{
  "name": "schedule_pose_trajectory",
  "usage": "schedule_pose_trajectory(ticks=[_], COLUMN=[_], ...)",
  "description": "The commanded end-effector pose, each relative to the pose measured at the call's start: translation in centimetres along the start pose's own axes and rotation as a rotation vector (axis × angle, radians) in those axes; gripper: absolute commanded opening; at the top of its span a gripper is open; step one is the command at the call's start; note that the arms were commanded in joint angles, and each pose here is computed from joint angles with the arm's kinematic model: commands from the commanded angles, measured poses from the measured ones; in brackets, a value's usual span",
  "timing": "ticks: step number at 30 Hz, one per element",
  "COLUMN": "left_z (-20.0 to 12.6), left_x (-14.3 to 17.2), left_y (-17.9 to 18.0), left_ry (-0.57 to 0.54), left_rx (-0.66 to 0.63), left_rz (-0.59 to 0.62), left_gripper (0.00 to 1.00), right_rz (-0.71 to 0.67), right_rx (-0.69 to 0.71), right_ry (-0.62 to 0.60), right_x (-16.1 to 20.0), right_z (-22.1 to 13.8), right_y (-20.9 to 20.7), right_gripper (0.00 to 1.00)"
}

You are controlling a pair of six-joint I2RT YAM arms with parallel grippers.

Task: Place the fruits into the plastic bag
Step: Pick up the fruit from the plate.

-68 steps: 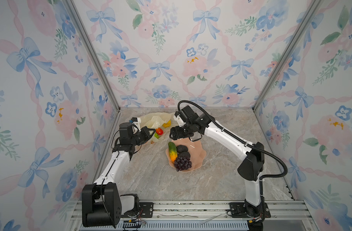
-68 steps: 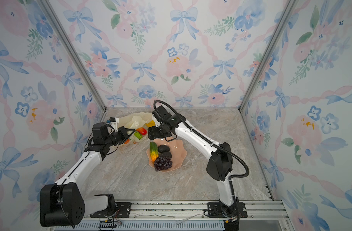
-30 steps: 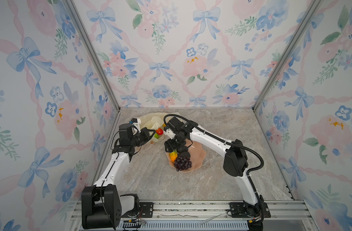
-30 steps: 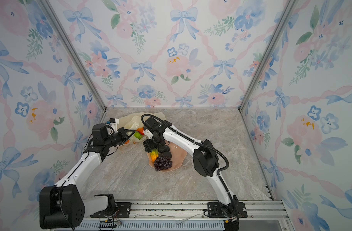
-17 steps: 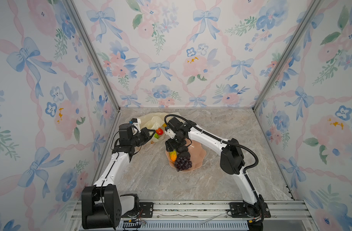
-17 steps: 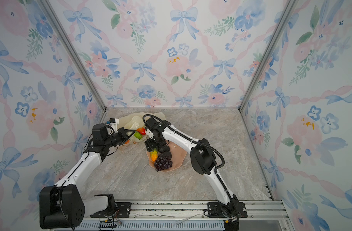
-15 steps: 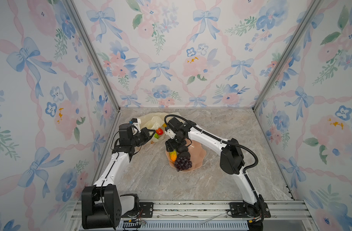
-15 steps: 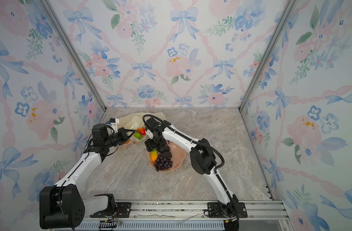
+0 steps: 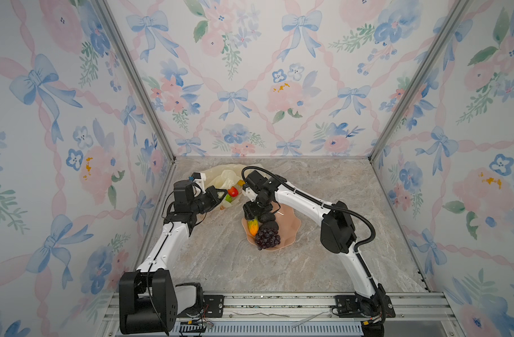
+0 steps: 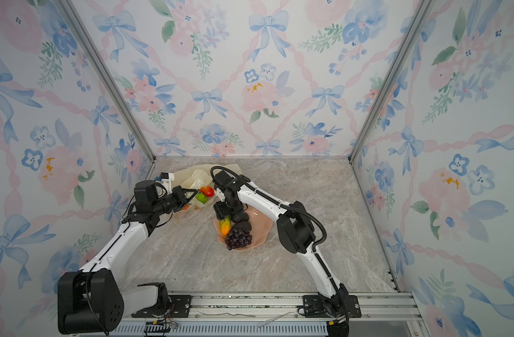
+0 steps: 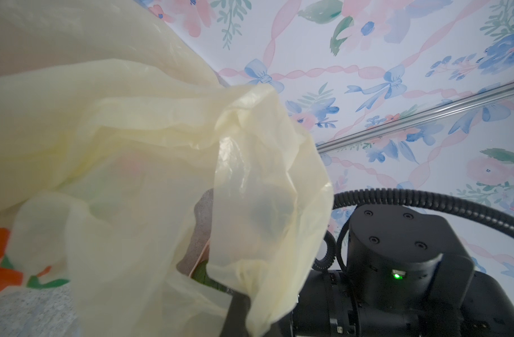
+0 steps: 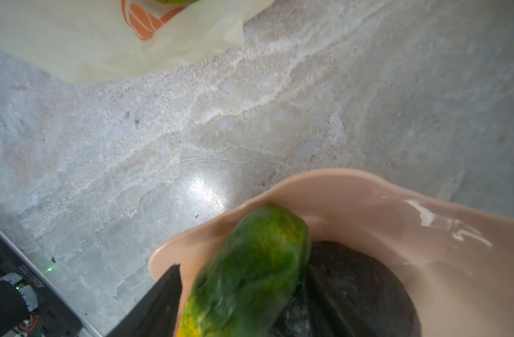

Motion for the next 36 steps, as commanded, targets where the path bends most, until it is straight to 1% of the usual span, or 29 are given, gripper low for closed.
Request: schedule_pose_trajectory(ticks=[1, 9, 16, 17, 22, 27, 30, 36], left_z=[0.0, -0.1, 0.0, 0.0, 0.0, 0.0, 0.1, -0.2], left_x=[0.0, -0.1, -0.3, -0.3, -0.4, -0.5, -0.6, -0.4], left_y=[0.0, 0.0, -0.2, -0.2, -0.3, -0.4, -0.3, -0.5], left_ry=[0.007, 0.004, 0.005, 0.005, 0.004, 0.002, 0.003, -0.002], left_rx=[0.007, 0.006, 0.012, 0.013, 0.014, 0.016, 0.015, 0.019], left_rz=[0.006, 0.001, -0.001, -0.002, -0.002, -0.003, -0.006, -0.001], left_gripper=[0.0, 0.0, 0.0, 0.0, 0.0, 0.0, 0.0, 0.0], right_rz=[0.026, 0.037, 0.04, 0.04, 0.044, 0.058, 0.098, 0.202], right_rx=[0.027, 0.066, 0.059, 0.055, 0.045, 0.025, -0.022, -0.159], right_ry=[0.025, 0.028, 0.022, 0.019, 0.004, -0.06, -0.105, -0.192], right_x=[0.2, 0.0, -0.5, -0.6, -0.8, -1.2, -1.6, -2.3], right_z=[0.9, 1.3, 1.5, 1.5, 0.9, -1.0, -2.3, -5.4], right_y=[-1.0, -1.6, -1.5, -1.4, -1.2, -0.8, -0.7, -0.7], right_gripper=[0.67, 0.71, 0.69, 0.67, 0.51, 0.38, 0.34, 0.32])
Point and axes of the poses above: each gripper's point midway between its finger pads, its own z axis out along the fingers, its own y axis along the line the jaws close on, x = y × z, the point moved 5 cm from there along -z, back along the fingers, and after that the axes turned 8 degrees about z, right-handed, at the moved point
